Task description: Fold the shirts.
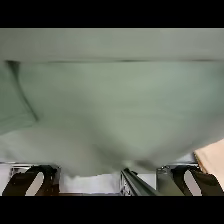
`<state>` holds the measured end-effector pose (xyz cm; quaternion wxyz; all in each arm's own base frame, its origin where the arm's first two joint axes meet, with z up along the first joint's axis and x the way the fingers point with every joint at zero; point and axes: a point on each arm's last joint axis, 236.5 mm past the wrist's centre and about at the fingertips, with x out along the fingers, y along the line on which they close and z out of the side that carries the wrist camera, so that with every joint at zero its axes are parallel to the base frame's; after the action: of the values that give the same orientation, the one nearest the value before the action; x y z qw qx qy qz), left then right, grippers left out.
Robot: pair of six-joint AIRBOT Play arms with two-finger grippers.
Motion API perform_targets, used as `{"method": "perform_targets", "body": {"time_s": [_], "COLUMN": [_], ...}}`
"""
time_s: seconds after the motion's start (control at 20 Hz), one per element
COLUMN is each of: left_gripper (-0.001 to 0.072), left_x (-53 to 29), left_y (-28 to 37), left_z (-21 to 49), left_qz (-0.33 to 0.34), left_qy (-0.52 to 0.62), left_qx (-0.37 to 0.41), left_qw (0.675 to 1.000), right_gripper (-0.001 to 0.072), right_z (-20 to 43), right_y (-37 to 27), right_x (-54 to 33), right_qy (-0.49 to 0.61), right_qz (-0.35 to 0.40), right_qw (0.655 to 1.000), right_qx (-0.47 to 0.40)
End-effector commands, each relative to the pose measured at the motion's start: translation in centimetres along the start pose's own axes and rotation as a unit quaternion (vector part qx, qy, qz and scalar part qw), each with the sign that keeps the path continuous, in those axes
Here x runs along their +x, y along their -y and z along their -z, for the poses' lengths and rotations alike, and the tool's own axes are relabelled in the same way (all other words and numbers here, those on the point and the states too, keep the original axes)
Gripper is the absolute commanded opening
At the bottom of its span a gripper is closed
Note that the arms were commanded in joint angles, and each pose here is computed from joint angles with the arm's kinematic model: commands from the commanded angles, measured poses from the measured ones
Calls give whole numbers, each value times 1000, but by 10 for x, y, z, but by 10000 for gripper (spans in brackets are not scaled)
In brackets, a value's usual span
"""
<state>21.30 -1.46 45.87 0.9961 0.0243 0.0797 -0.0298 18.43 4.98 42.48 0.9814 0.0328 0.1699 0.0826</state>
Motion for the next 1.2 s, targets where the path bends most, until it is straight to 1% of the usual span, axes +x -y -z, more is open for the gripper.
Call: {"method": "perform_targets", "body": {"time_s": [0.0, 0.25, 0.35, 0.45, 0.6, 0.75, 0.95, 1.05, 1.15], "left_gripper": [21, 21, 21, 21, 21, 21, 22, 22, 22], "left_x": [67, 207, 257, 303, 354, 394, 424, 423, 411], "left_y": [-12, -16, -11, -1, 6, 16, 32, 36, 34], "left_z": [67, 178, 218, 252, 313, 361, 399, 408, 408], "left_qz": [-13, -4, 6, 24, 17, 12, 15, 18, 33], "left_qy": [-105, -244, -282, -297, -331, -340, -340, -352, -376], "left_qx": [-6, -22, -50, -84, -151, -231, -326, -340, -317], "left_qw": [994, 970, 958, 951, 931, 912, 882, 872, 870], "right_gripper": [33, 33, 33, 33, 33, 33, 33, 33, 33], "right_z": [55, 123, 141, 165, 206, 229, 244, 254, 261], "right_y": [14, 64, 85, 103, 113, 127, 130, 128, 123], "right_x": [60, 197, 252, 305, 369, 425, 480, 486, 475], "right_qy": [-97, -198, -219, -233, -258, -268, -282, -306, -337], "right_qz": [-22, -36, -36, -36, -55, -49, -53, -63, -76], "right_qw": [994, 973, 965, 955, 938, 929, 919, 909, 897], "right_qx": [50, 111, 138, 178, 227, 249, 268, 275, 274]}}
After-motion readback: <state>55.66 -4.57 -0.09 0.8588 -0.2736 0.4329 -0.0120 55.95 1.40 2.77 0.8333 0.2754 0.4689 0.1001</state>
